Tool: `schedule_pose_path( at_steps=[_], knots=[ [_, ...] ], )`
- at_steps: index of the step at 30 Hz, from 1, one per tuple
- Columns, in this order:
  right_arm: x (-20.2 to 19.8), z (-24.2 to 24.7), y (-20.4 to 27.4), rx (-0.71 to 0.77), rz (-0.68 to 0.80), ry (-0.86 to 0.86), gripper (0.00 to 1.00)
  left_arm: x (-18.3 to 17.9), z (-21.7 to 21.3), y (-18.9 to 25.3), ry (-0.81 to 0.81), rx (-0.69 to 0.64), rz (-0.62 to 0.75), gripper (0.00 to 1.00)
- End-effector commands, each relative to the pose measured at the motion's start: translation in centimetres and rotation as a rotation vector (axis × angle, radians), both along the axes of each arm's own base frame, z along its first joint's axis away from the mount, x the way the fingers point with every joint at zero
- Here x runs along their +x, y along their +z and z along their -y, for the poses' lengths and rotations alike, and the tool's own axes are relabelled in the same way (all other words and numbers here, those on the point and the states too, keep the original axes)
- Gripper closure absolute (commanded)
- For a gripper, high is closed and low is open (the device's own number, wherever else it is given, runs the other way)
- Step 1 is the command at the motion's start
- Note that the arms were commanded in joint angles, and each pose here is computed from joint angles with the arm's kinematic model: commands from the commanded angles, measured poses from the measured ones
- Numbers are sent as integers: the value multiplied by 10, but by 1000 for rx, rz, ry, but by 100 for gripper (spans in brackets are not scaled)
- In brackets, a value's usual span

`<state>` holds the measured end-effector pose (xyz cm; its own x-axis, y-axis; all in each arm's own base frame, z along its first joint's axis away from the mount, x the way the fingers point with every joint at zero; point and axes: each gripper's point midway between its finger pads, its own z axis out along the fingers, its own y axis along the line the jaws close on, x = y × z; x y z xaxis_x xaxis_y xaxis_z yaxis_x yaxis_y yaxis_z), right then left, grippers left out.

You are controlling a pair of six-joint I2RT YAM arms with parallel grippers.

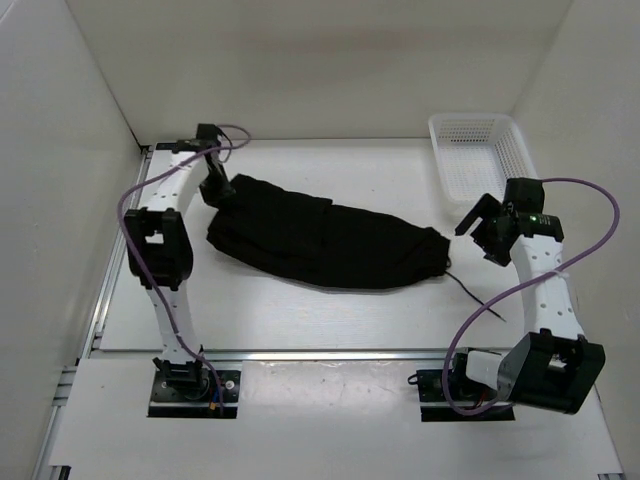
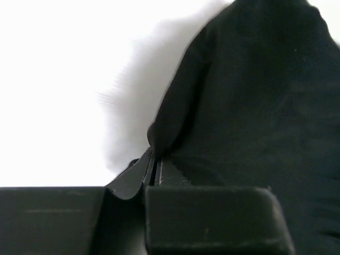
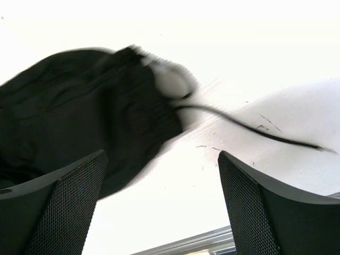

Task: Fold and stack the trousers
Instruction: Fold the trousers

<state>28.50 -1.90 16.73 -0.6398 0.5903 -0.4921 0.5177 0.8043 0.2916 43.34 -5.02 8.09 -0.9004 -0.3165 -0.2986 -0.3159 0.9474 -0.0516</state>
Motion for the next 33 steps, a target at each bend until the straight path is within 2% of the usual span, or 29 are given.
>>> schedule_pose_path(
  at_steps=[1, 5, 7, 8, 10, 11, 14, 15, 17, 21, 25, 29, 31, 32, 33],
  knots=[
    [10, -8, 4, 24, -2, 60, 10, 11, -44, 99, 84, 111, 201, 90],
    [19, -28, -6, 61, -22, 131, 12, 16, -59, 150, 103, 167, 282, 90],
    [20, -36, -14, 65, -50, 155, 15, 22, -56, 181, 93, 146, 357, 90],
    [22, -45, -21, 72, -66, 175, 24, 20, -54, 193, 91, 135, 381, 90],
    [25, -55, -27, 72, -75, 210, 35, 19, -40, 218, 62, 100, 442, 90],
    [28, -68, -33, 83, -91, 229, 47, 17, -32, 220, 42, 82, 442, 90],
    [29, -86, -51, 82, -144, 268, 72, 11, -2, 240, -11, -22, 490, 90],
    [30, -91, -54, 89, -148, 266, 84, 9, 6, 249, -32, -42, 511, 90],
    [37, -98, -56, 95, -144, 274, 92, 4, 33, 258, -77, -88, 529, 90],
    [44, -103, -49, 99, -123, 277, 92, -6, 85, 266, -147, -157, 542, 90],
    [43, -100, -38, 87, -112, 270, 90, -12, 144, 256, -208, -196, 521, 90],
    [39, -92, -30, 48, -96, 257, 89, -29, 211, 251, -266, -268, 526, 90],
    [39, -89, -27, 33, -85, 248, 86, -50, 253, 238, -300, -319, 488, 90],
    [38, -85, -25, 33, -83, 236, 83, -56, 270, 229, -323, -342, 469, 85],
    [39, -81, -25, 34, -83, 223, 81, -76, 305, 226, -412, -415, 448, 77]
  ],
)
